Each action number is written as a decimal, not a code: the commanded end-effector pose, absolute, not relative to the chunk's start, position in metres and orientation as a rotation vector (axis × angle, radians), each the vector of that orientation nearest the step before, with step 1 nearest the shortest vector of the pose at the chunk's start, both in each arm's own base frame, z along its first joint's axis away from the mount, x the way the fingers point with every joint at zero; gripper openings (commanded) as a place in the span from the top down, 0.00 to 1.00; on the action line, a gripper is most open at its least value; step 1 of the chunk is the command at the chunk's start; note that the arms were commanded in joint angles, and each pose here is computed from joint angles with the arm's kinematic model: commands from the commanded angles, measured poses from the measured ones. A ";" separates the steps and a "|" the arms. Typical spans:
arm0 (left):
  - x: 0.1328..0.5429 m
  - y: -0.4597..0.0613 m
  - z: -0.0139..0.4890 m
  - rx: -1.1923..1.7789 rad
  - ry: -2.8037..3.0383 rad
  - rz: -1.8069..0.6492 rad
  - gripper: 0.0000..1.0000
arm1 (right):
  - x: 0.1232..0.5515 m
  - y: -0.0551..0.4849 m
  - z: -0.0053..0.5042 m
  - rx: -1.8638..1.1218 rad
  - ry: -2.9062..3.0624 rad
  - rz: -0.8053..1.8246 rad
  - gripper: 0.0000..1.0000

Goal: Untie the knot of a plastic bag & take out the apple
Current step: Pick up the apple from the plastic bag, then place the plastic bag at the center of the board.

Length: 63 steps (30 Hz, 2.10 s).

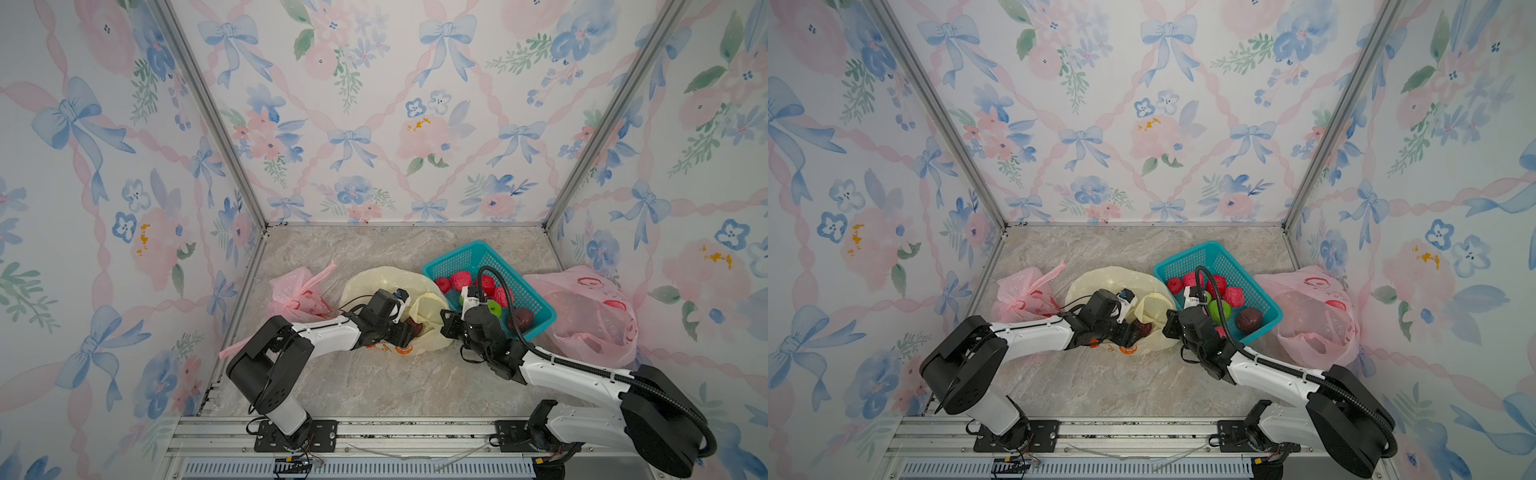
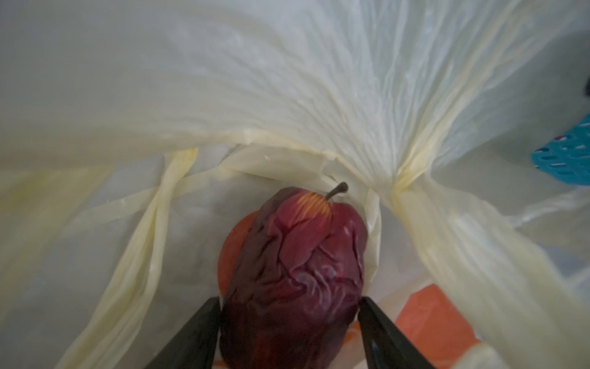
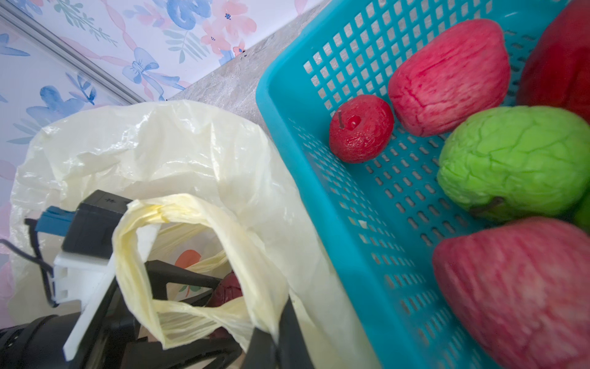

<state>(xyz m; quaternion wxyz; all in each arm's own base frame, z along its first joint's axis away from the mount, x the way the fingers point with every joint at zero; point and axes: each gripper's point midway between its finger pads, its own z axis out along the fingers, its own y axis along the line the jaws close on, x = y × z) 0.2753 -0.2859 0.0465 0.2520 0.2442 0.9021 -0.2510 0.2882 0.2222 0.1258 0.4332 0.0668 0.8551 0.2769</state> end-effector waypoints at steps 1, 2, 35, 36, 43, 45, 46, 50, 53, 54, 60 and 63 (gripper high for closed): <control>0.284 -0.300 0.055 0.678 2.402 -0.696 0.29 | 0.287 0.218 0.125 0.186 2.126 0.684 1.00; 0.285 -0.301 0.055 0.677 2.402 -0.695 0.29 | 0.287 0.219 0.124 0.185 2.128 0.686 1.00; 0.294 -0.271 0.141 0.639 2.274 -0.669 0.49 | 0.292 0.222 0.135 0.057 2.136 0.593 1.00; 0.293 -0.268 0.145 0.631 2.276 -0.687 0.49 | 0.292 0.223 0.136 0.047 2.134 0.590 1.00; 0.279 -0.244 0.170 0.543 2.250 -0.860 0.49 | 0.290 0.235 0.145 -0.087 2.113 0.508 1.00; 0.280 -0.237 0.180 0.510 2.226 -0.876 0.48 | 0.290 0.242 0.152 -0.135 2.094 0.501 1.00; 0.280 -0.236 0.186 0.506 2.208 -0.888 0.48 | 0.291 0.245 0.156 -0.157 2.081 0.490 1.00; 0.277 -0.230 0.209 0.505 2.153 -0.933 0.47 | 0.295 0.248 0.172 -0.192 2.041 0.422 1.00; 0.268 -0.230 0.210 0.559 2.189 -1.004 0.45 | 0.307 0.244 0.192 -0.159 2.002 0.426 1.00; 0.265 -0.230 0.204 0.573 2.226 -1.016 0.46 | 0.312 0.243 0.202 -0.144 1.983 0.445 1.00; 0.257 -0.235 0.182 0.628 2.307 -1.064 0.47 | 0.336 0.258 0.252 -0.145 1.871 0.495 1.00; 0.254 -0.238 0.197 0.663 2.256 -1.099 0.47 | 0.344 0.271 0.245 -0.184 1.893 0.489 1.00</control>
